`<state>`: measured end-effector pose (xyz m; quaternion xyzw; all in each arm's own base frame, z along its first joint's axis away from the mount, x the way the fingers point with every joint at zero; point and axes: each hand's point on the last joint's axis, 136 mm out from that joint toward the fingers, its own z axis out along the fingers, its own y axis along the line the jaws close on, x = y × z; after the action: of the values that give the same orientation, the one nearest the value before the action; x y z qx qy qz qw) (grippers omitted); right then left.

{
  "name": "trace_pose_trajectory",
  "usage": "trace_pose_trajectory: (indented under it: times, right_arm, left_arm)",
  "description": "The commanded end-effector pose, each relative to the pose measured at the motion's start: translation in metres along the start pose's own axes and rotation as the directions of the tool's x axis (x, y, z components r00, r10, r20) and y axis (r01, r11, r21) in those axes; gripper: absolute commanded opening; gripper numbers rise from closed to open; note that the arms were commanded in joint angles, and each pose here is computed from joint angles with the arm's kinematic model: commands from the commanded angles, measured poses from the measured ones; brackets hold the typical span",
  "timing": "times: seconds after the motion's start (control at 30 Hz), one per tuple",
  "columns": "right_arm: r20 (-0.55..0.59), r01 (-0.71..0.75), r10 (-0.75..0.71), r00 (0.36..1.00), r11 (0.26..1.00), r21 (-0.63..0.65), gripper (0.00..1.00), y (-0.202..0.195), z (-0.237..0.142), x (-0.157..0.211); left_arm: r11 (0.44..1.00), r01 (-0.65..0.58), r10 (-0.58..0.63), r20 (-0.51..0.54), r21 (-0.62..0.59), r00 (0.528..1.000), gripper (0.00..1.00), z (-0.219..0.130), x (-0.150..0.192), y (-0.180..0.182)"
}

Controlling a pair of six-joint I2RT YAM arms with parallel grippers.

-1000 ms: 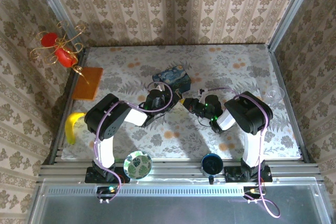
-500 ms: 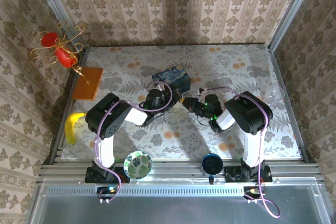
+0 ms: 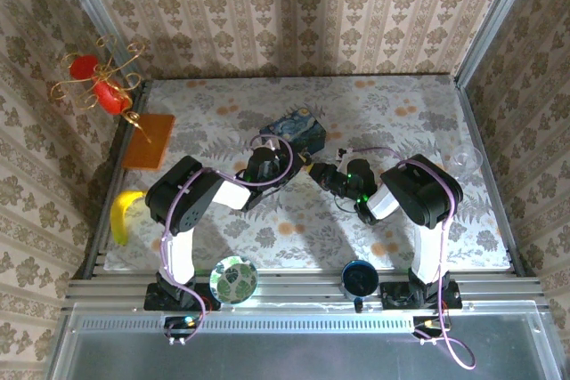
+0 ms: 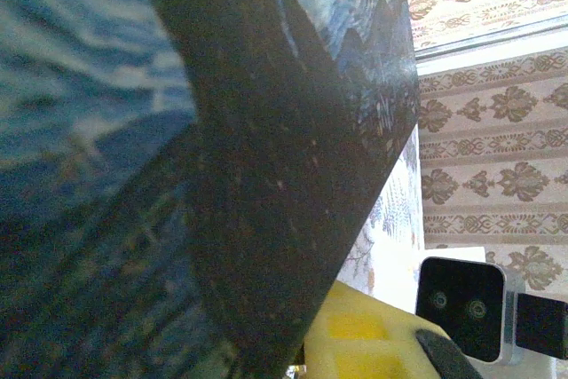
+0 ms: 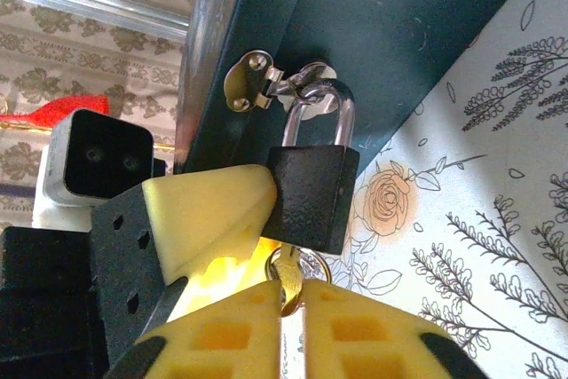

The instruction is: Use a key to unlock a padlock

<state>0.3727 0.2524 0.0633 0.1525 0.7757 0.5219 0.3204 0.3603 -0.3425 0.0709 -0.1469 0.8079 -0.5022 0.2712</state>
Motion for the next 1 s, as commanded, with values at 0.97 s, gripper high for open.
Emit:
trace_pose_trajectory:
  times: [0.97]
  right_arm:
    - [-0.244, 0.605, -0.556, 0.795, 0.689, 0.4, 0.33, 0.014, -0.056, 0.018]
  left_arm:
    - [0.972, 0.039, -0.066, -0.109, -0.232, 0.992, 0.0, -0.012, 0.022, -0.008]
